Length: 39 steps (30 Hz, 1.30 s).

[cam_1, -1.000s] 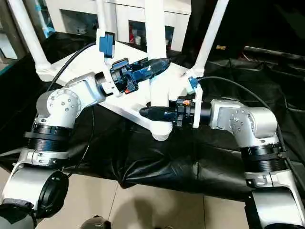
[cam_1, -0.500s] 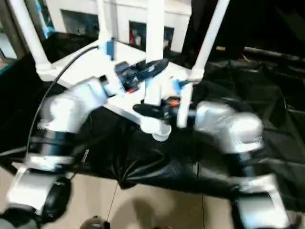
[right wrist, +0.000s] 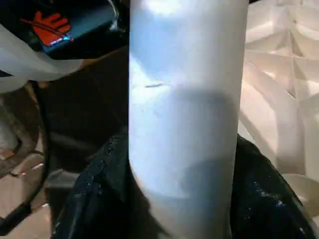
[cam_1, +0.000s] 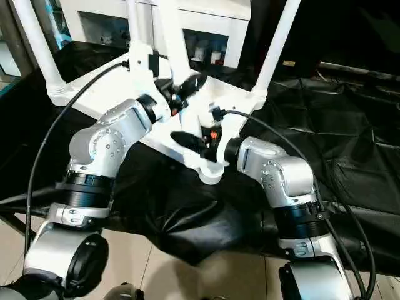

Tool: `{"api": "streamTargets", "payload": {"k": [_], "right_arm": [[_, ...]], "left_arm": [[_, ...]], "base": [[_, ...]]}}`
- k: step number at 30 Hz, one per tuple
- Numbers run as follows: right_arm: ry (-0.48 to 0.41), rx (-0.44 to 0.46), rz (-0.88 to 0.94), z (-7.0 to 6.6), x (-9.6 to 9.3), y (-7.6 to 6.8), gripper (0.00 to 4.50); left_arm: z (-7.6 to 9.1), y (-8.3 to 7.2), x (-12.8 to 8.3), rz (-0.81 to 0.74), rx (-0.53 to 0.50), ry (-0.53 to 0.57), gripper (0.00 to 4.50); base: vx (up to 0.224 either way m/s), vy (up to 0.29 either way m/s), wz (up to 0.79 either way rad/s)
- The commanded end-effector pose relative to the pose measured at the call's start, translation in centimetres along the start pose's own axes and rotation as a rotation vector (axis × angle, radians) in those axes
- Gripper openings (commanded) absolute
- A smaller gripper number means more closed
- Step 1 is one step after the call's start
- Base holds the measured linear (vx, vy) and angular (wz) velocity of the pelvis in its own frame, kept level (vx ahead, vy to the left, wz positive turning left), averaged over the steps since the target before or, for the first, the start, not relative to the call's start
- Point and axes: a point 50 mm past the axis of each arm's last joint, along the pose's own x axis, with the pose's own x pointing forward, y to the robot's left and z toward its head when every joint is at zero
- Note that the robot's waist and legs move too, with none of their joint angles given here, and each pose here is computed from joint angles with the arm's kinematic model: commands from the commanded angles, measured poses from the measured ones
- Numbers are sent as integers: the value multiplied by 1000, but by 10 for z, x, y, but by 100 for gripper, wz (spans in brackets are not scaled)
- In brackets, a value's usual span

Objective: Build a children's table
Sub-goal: Pick table leg

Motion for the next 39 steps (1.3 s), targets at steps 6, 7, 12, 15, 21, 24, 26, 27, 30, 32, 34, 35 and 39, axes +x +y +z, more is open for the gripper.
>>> {"api": "streamTargets", "payload": {"k": [6, 7, 12, 15, 21, 24, 26, 27, 30, 32, 34, 35, 39], "right_arm": [[41, 49, 200, 13, -29, 0, 309], [48, 58, 224, 14, -33, 0, 316], [78, 87, 335, 16, -40, 7, 318], [114, 89, 365, 11, -40, 11, 318], [122, 110, 366, 6, -36, 13, 253], [105, 115, 343, 5, -34, 12, 237], [87, 114, 312, 5, -32, 10, 214], [76, 112, 295, 6, -31, 9, 214], [57, 105, 253, 6, -28, 6, 201], [54, 102, 245, 6, -28, 6, 199], [55, 93, 229, 6, -26, 4, 196], [56, 92, 226, 5, -26, 4, 195], [53, 90, 214, 5, -25, 3, 194]], "left_arm": [[2, -17, -9, -358, -56, 15, 194], [4, -20, -12, -428, -67, 3, 193], [10, -32, -26, -680, -139, 1, 191], [15, -39, -30, -764, -161, -5, 190], [14, -45, -31, -822, -173, -6, 189], [12, -42, -29, -773, -158, -3, 189], [11, -35, -22, -659, -140, -3, 259], [9, -31, -18, -587, -112, -3, 259], [6, -17, -8, -375, -25, 8, 279], [4, -12, -6, -320, -4, 20, 267], [5, -4, -4, -212, 22, 21, 240], [5, -3, -3, -202, 25, 27, 249], [4, -4, -2, -198, 27, 33, 210]], "base": [[0, 0, 0], [0, 0, 0], [0, 0, 0], [0, 0, 0], [0, 0, 0], [0, 0, 0], [0, 0, 0], [0, 0, 0], [0, 0, 0], [0, 0, 0], [0, 0, 0], [0, 0, 0], [0, 0, 0]]}}
